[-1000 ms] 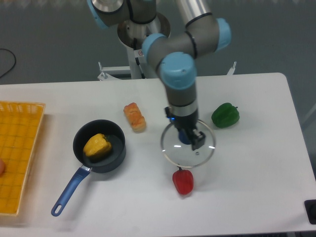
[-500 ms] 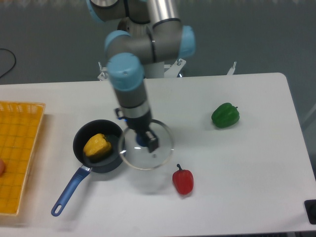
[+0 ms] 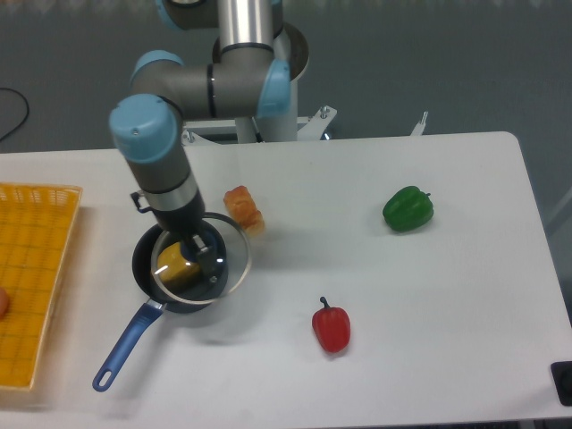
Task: Close the pot lid
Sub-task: 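Carry the glass lid over to the dark blue saucepan, then lower the glass lid onto the saucepan rim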
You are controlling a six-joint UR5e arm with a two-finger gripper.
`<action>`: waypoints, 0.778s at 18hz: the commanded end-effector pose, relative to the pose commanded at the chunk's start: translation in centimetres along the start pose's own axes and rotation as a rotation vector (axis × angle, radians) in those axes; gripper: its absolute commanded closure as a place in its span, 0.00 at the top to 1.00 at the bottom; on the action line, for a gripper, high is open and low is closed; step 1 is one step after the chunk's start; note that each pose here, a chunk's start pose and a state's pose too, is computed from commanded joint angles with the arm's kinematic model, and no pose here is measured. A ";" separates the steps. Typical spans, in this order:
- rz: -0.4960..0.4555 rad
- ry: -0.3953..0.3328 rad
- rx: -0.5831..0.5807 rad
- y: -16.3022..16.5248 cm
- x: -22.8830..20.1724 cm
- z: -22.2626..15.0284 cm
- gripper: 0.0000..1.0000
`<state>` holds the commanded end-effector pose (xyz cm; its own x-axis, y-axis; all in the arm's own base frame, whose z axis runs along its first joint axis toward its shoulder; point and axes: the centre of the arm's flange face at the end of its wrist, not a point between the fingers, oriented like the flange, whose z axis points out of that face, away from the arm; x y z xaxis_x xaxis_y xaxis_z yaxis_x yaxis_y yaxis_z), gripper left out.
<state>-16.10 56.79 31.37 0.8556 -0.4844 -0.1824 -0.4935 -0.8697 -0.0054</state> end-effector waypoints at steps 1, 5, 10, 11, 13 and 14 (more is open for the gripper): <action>0.002 0.005 -0.003 -0.1 0.3 0.3 0.64; 0.007 0.015 -0.019 -0.5 1.0 1.2 0.64; 0.005 0.013 -0.039 -1.4 1.7 1.9 0.64; 0.012 0.012 -0.036 -1.9 2.1 1.8 0.64; 0.013 0.014 -0.037 -2.0 2.3 1.9 0.64; 0.013 0.014 -0.037 -2.1 2.3 2.0 0.64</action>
<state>-13.40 57.65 29.03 0.8517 -0.4964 -0.1681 -0.4983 -0.8663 0.0334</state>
